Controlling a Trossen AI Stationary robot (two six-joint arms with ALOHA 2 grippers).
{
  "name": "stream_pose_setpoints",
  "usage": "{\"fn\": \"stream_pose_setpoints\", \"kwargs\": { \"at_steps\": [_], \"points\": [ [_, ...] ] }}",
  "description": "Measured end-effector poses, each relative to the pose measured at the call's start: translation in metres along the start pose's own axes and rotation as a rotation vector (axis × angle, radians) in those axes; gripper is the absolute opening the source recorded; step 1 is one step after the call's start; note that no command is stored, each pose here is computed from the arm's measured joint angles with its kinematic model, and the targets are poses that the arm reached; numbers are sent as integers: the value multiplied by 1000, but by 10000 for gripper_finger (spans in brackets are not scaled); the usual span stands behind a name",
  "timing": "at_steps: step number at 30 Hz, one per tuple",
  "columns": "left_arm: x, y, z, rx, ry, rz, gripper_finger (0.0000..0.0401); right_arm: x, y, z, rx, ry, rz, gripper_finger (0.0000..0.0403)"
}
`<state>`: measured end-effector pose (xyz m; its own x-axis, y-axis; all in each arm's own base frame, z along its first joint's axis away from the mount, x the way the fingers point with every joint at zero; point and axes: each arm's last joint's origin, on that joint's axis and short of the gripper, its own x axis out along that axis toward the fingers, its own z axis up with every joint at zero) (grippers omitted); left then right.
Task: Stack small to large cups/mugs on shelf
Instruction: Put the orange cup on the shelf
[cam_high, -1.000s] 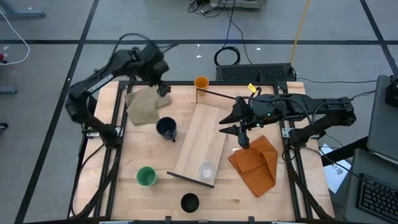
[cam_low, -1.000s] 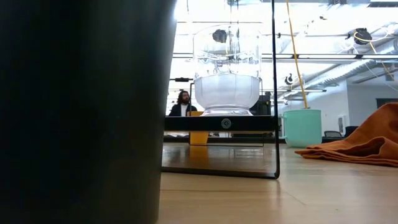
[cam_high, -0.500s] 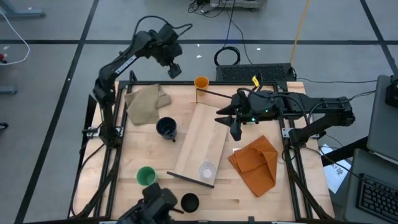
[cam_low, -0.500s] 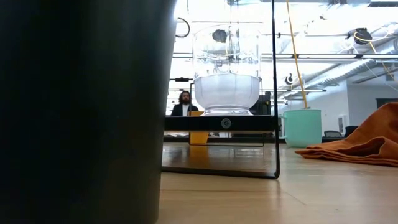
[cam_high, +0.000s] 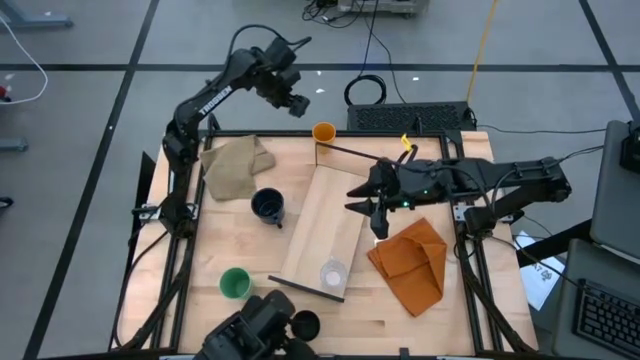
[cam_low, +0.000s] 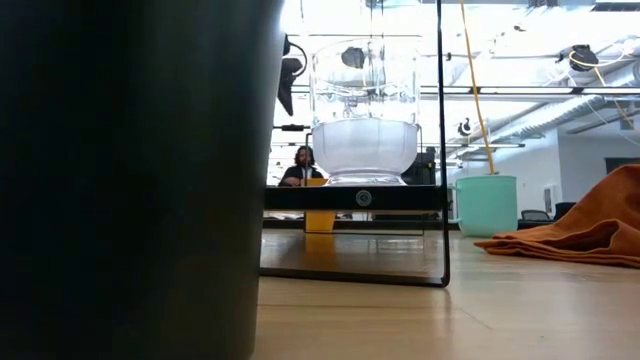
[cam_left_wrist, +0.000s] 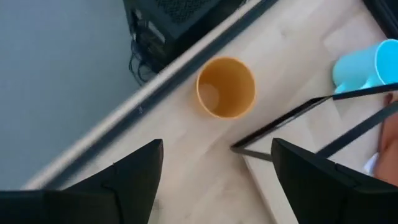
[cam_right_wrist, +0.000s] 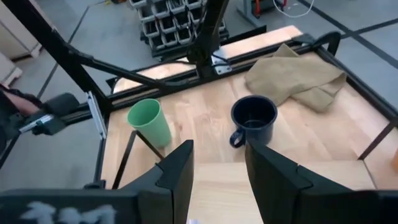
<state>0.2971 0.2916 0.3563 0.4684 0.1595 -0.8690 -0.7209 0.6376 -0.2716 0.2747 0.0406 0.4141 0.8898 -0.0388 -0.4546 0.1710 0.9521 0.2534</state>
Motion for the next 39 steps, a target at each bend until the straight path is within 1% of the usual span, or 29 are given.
{"fn": "stream_pose_setpoints", "kwargs": {
  "at_steps": [2, 4, 5, 8, 9, 13, 16, 19, 25, 29, 34, 39],
  "points": [
    [7, -3, 0, -60, 0, 24, 298, 2, -1, -2, 4, -17, 10, 137],
    [16, -3, -1, -113, 27, 20, 298, 0, -1, -2, 13, -42, 20, 137],
    [21, -4, -2, -145, 42, 23, 298, -2, -1, 0, 13, -59, 24, 137],
    [35, -6, -2, -294, 68, 36, 298, -8, -6, 9, 28, -140, 29, 137],
    [40, -6, -2, -322, 82, 33, 298, -10, -8, 13, 35, -177, 32, 137],
    [59, -10, 0, -355, 89, 26, 298, -23, -10, 27, 20, -305, 54, 137],
    [68, -11, 2, -402, 86, 27, 298, -26, -9, 28, 13, -317, 63, 137],
    [81, -6, 2, -463, 103, 54, 298, -27, -5, 25, 4, -301, 77, 137],
    [96, -1, 1, -508, 135, 73, 298, -28, 7, 18, -14, -279, 120, 137],
    [97, -3, 3, -499, 113, 77, 298, -27, 7, 13, -8, -269, 105, 137],
    [97, -4, 5, -500, 87, 63, 298, -34, 5, 15, 5, -329, 120, 137],
    [102, -4, 5, -533, 97, 59, 298, -42, 1, 23, 27, -408, 132, 137]
  ]
}}
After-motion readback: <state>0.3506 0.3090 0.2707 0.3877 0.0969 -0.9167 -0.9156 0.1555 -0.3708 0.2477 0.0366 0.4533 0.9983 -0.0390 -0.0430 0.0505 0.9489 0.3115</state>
